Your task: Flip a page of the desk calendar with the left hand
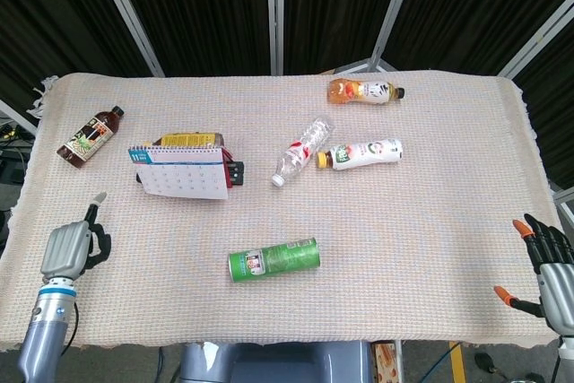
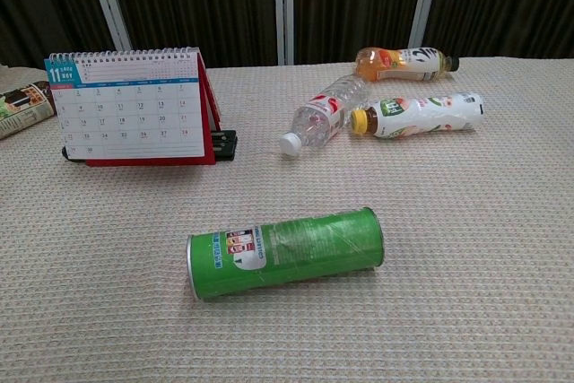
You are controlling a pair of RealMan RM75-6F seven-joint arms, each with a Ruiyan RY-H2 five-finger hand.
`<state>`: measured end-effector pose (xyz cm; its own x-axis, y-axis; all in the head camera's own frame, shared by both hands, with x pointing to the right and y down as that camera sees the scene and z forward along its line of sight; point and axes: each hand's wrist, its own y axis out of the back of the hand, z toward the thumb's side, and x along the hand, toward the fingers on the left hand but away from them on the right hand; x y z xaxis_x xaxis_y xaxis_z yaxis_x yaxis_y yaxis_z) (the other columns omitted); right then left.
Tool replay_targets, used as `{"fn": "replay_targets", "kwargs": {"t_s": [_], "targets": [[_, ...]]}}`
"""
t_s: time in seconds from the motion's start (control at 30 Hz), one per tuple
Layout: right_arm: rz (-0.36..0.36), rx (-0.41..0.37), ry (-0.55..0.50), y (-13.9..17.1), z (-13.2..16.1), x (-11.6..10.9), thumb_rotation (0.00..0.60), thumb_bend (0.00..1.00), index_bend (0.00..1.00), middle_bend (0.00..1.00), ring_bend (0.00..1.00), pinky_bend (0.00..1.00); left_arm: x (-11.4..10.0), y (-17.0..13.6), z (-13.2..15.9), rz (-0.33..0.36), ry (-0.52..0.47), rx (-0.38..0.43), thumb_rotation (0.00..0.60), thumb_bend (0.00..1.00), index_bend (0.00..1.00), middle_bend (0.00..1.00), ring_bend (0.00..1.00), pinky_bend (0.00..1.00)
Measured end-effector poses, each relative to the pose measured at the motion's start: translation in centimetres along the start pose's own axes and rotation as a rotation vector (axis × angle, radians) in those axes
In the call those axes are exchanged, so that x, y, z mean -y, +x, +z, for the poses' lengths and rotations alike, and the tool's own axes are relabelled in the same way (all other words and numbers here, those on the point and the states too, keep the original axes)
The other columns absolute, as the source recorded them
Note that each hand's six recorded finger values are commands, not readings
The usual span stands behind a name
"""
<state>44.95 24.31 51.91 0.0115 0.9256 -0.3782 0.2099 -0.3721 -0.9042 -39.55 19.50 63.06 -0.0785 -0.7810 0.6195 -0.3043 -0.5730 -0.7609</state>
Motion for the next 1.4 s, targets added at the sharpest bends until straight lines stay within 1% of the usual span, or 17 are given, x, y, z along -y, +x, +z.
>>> {"fn": "replay_targets", "kwargs": {"t_s": [0.2, 0.27, 0.37, 0.57, 0.87, 1.03, 1.2, 1.4], "targets": [[-0.007, 0.001, -0.010, 0.0, -0.1, -0.3, 0.600, 0.01, 0.00, 0.00, 0.00, 0.00, 1.9, 2.2, 1.8, -0.121, -0.049, -0.024, 0.600, 0.64, 0.00, 0.69, 0.70, 0.60], [-0.008, 0.002, -0.011, 0.0, -0.1, -0.4, 0.600, 0.01, 0.00, 0.00, 0.00, 0.00, 2.6, 2.9, 2.6, -0.150, -0.049, -0.023, 0.600, 0.64, 0.00, 0.69, 0.70, 0.60], [-0.007, 0.003, -0.012, -0.1, -0.2, -0.4, 0.600, 0.01, 0.00, 0.00, 0.00, 0.00, 3.4, 3.5, 3.3, -0.171, -0.042, -0.020, 0.600, 0.63, 0.00, 0.69, 0.70, 0.60], [-0.006, 0.005, -0.016, -0.1, -0.3, -0.4, 0.600, 0.01, 0.00, 0.00, 0.00, 0.00, 4.3, 4.5, 3.5, -0.177, -0.041, -0.048, 0.600, 0.64, 0.00, 0.69, 0.70, 0.60], [0.001, 0.009, -0.016, -0.1, -0.3, -0.2, 0.600, 0.01, 0.00, 0.00, 0.00, 0.00, 4.9, 5.9, 3.2, -0.177, -0.037, -0.082, 0.600, 0.64, 0.00, 0.69, 0.70, 0.60], [0.005, 0.009, -0.014, -0.1, -0.3, -0.1, 0.600, 0.01, 0.00, 0.00, 0.00, 0.00, 5.1, 6.5, 3.7, -0.182, -0.037, -0.081, 0.600, 0.64, 0.00, 0.69, 0.70, 0.60], [0.008, 0.013, -0.012, -0.2, -0.4, 0.0, 0.600, 0.01, 0.00, 0.00, 0.00, 0.00, 5.5, 7.5, 4.9, -0.180, -0.025, -0.068, 0.600, 0.64, 0.00, 0.69, 0.70, 0.60], [0.008, 0.020, -0.012, -0.2, -0.6, 0.0, 0.600, 0.01, 0.00, 0.00, 0.00, 0.00, 5.4, 8.6, 5.2, -0.164, -0.016, -0.093, 0.600, 0.64, 0.00, 0.69, 0.70, 0.60]]}}
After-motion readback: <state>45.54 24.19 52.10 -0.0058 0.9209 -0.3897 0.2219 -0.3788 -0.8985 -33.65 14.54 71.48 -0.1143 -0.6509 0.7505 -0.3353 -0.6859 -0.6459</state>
